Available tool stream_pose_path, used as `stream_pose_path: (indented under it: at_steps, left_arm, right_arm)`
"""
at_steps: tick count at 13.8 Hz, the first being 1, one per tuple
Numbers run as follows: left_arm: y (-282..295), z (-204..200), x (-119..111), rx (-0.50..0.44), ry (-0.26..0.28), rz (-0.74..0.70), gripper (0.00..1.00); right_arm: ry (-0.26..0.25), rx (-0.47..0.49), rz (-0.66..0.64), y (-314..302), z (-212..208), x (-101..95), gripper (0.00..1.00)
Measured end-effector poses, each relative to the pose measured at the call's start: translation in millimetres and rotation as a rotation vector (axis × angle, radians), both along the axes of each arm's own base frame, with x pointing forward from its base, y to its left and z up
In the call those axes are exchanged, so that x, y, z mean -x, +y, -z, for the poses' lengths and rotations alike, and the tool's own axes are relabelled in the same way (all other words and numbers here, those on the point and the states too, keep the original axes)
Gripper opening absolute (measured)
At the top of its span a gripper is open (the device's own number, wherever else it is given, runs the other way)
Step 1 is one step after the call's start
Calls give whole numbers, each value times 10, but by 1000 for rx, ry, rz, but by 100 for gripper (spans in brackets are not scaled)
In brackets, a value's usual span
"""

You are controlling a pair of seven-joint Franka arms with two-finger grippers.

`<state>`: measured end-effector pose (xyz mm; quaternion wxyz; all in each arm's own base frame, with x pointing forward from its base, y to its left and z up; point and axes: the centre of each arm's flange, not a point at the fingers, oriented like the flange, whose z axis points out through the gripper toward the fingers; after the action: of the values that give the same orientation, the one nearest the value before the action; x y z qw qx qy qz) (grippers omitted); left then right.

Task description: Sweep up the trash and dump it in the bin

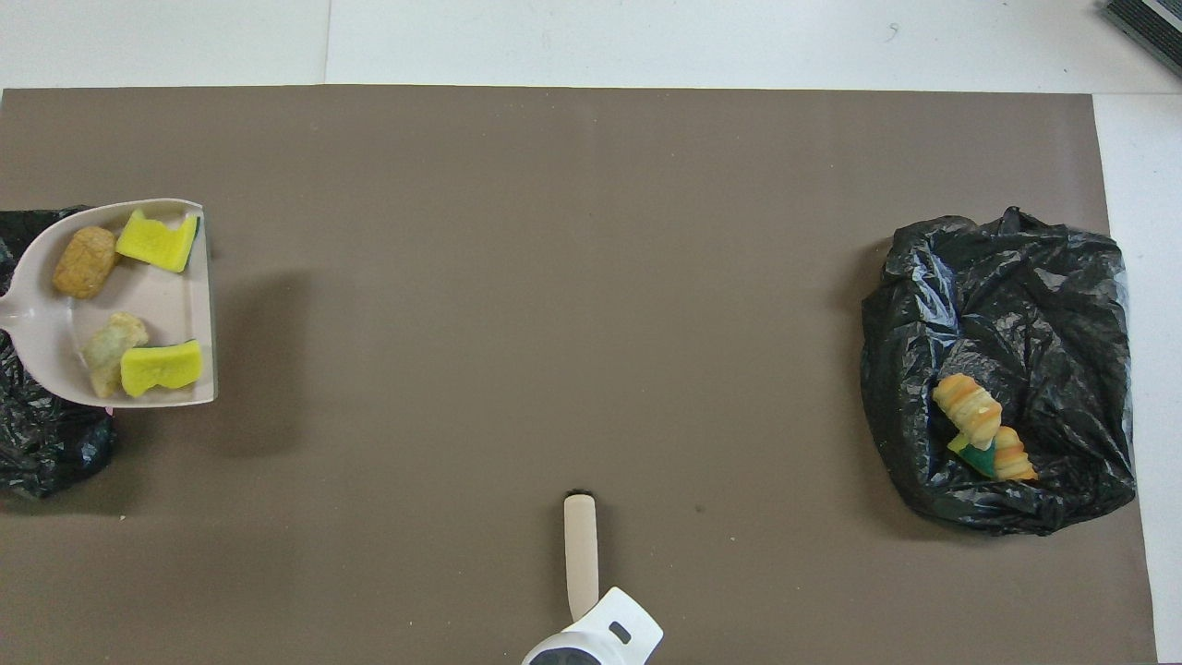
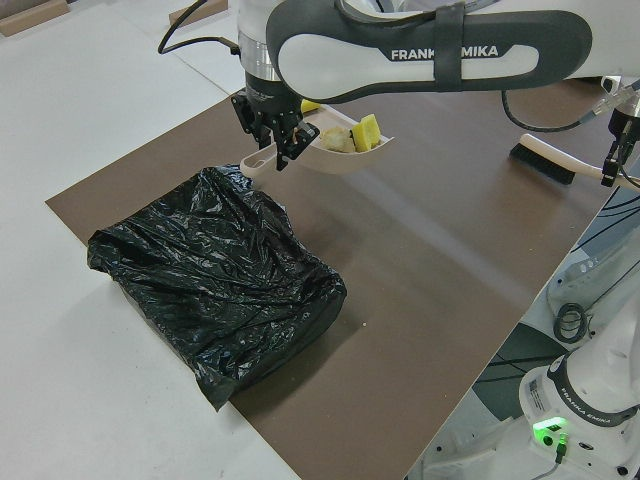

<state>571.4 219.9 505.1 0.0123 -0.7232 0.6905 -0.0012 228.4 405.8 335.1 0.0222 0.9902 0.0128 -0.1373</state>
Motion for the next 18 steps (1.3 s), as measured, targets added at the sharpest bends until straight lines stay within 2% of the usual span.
stream_pose_path:
  at_steps: [4, 6, 8, 9, 11, 13, 15, 18]
  left_arm:
    - [894, -54, 113, -89, 2, 46, 31]
    - [1113, -151, 80, -163, 9, 63, 31]
    - [1204, -231, 6, -248, 2, 86, 31]
    - [1228, -258, -36, -307, -5, 107, 31]
    - [1232, -269, -118, -410, -7, 140, 31]
    - [1124, -236, -205, -506, 15, 130, 31]
    - [925, -210, -309, -612, 39, 117, 31]
    - [714, -243, -401, -755, 58, 132, 31]
  right_arm:
    - [-2, -1, 4, -10, 29, -7, 30]
    - [-3, -5, 10, -3, 40, -40, 45]
    - [-12, -21, 27, 22, -9, -144, 70]
    - [-23, -38, 49, 20, -86, -265, 83]
    - [-59, -87, 121, -43, -346, -655, 87]
    - [-93, -127, 213, -237, -689, -1128, 100]
    - [-112, -150, 300, -523, -1085, -1581, 100]
    - [-162, -191, 368, -1019, -1692, -2151, 100]
